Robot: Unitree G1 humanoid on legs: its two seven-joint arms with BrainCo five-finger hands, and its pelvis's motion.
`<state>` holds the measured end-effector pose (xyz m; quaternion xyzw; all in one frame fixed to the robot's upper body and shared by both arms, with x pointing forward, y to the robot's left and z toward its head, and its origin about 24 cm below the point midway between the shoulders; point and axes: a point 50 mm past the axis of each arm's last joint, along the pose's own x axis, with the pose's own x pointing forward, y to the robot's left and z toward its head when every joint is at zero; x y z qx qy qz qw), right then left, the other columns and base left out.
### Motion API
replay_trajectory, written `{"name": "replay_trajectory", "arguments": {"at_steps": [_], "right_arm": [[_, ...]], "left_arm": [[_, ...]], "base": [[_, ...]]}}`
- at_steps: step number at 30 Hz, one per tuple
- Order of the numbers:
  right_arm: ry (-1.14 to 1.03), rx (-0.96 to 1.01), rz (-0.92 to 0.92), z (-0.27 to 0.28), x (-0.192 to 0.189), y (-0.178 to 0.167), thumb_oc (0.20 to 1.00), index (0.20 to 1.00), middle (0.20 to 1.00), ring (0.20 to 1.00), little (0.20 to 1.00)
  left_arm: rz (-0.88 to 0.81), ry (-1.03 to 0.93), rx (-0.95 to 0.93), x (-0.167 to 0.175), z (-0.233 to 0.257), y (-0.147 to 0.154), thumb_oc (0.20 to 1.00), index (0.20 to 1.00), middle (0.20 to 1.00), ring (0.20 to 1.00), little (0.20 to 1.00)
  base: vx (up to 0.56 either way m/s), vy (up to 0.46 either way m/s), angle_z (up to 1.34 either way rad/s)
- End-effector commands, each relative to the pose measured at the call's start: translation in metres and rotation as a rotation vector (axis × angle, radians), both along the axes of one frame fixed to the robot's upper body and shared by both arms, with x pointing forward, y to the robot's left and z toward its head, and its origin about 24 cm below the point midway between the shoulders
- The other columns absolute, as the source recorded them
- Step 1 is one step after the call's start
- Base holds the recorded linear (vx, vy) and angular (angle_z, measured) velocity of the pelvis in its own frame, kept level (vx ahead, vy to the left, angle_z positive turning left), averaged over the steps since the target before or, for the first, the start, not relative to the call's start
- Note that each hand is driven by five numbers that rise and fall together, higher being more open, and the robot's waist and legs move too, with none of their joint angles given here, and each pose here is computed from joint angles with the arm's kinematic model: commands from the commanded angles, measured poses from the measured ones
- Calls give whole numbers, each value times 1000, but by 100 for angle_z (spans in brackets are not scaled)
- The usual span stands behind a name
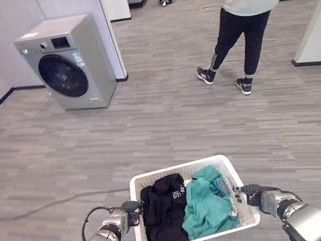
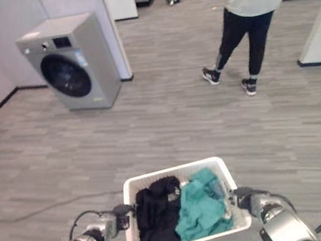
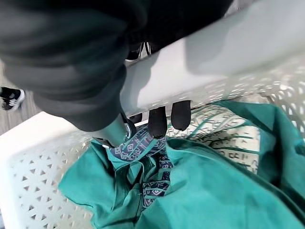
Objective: Grab the laundry basket,head to the washer,open it,put in the laundry and shut it.
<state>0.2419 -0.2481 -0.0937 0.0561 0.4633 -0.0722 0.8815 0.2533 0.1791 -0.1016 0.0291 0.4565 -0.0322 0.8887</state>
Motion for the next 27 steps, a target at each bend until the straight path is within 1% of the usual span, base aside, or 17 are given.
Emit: {"name": "replay_trajectory", "arguments": {"at_steps": [1, 3, 5, 7, 8, 12, 15, 18, 20, 21, 24, 27], "right_arm": [[-64, 71, 76, 9, 15, 12, 200, 200, 200, 200, 200], [-44, 96, 101, 3, 11, 22, 200, 200, 200, 200, 200], [-38, 107, 102, 1, 9, 25, 200, 200, 200, 200, 200], [-30, 123, 115, -3, 4, 29, 200, 200, 200, 200, 200], [-41, 123, 152, -2, 8, 35, 200, 200, 200, 200, 200], [-49, 142, 160, -6, 4, 44, 200, 200, 200, 200, 200], [-30, 142, 170, -10, -1, 45, 200, 200, 200, 200, 200], [-25, 119, 159, -11, -5, 38, 200, 200, 200, 200, 200], [-23, 114, 160, -11, -6, 36, 200, 200, 200, 200, 200], [-11, 107, 152, -12, -9, 31, 200, 200, 200, 200, 200], [13, 91, 131, -17, -21, 19, 200, 200, 200, 200, 200], [-2, 31, 128, -10, -18, 3, 200, 200, 200, 200, 200]], "left_arm": [[15, -114, 40, 37, 30, 6, 200, 200, 200, 200, 200], [32, -101, 41, 31, 25, 11, 200, 200, 200, 200, 200], [21, -99, 41, 30, 24, 9, 200, 200, 200, 200, 200], [7, -114, 35, 30, 24, 2, 200, 200, 200, 200, 200], [-9, -135, 23, 33, 26, -5, 200, 200, 200, 200, 200], [2, -133, 30, 34, 27, -4, 200, 200, 200, 200, 200], [-8, -121, 33, 32, 25, -2, 200, 200, 200, 200, 200], [1, -126, 35, 31, 25, 4, 200, 200, 200, 200, 200], [2, -124, 34, 31, 24, 5, 200, 200, 200, 200, 200], [-18, -117, 38, 30, 24, 3, 200, 200, 200, 200, 200], [-9, -95, 36, 22, 17, 4, 200, 200, 200, 200, 200], [-13, -117, 43, 30, 23, 2, 200, 200, 200, 200, 200]], "base": [[701, 172, -115], [729, 217, -110], [328, 110, -19], [430, 160, -17], [650, 377, -20], [366, 224, 13], [318, 20, 25], [534, -127, 27], [195, -65, 45], [347, -175, 48], [423, -232, 33], [226, -238, 56]]}}
